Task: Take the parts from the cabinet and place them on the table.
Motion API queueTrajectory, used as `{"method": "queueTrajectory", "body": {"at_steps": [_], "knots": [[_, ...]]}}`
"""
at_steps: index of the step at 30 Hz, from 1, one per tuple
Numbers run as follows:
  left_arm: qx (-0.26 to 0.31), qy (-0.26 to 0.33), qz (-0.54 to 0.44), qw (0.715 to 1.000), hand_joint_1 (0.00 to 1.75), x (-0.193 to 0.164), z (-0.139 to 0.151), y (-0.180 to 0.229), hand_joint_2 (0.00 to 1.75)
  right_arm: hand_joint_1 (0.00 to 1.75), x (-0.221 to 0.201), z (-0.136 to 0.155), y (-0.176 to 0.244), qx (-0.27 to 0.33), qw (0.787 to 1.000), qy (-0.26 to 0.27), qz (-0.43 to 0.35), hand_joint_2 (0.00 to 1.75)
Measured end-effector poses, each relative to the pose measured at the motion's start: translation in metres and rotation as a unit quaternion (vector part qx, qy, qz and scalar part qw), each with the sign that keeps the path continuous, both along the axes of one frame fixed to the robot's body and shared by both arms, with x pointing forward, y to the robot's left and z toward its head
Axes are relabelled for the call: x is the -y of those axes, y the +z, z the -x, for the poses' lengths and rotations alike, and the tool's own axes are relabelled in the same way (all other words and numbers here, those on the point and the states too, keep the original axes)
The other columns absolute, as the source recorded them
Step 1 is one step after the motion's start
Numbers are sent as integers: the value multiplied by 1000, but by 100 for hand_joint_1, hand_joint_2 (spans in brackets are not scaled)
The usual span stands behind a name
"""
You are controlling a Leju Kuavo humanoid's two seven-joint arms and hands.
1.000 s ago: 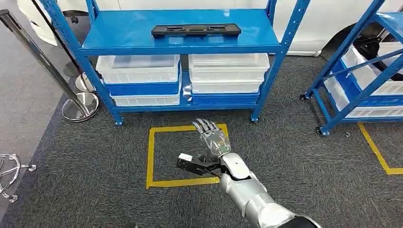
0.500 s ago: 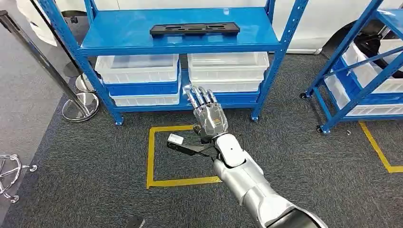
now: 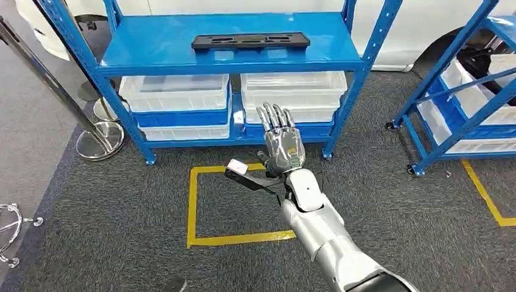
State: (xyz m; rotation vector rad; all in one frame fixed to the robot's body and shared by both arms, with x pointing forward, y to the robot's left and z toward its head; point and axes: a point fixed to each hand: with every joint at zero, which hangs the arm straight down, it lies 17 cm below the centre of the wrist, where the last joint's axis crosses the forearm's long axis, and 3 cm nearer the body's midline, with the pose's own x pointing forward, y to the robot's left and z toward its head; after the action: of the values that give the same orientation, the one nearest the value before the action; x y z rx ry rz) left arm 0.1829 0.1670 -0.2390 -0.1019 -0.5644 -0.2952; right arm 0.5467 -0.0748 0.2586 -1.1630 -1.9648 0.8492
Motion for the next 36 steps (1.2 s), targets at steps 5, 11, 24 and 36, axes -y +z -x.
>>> {"method": "queueTrajectory", "body": {"at_steps": [5, 11, 24, 36], "knots": [[4, -3, 2, 1000, 0, 2, -5, 2, 0, 0, 10, -3, -6, -6, 1000, -12, 3, 175], [2, -7, 5, 1000, 0, 7, -2, 2, 0, 0, 20, -5, -19, -19, 999, -24, 10, 175], [3, -11, 5, 1000, 0, 8, -3, 3, 0, 0, 32, -6, -31, -33, 999, -34, 3, 175], [7, -12, 3, 1000, 0, 7, -8, 4, 0, 0, 32, -9, -25, -28, 999, -32, 2, 175]]}}
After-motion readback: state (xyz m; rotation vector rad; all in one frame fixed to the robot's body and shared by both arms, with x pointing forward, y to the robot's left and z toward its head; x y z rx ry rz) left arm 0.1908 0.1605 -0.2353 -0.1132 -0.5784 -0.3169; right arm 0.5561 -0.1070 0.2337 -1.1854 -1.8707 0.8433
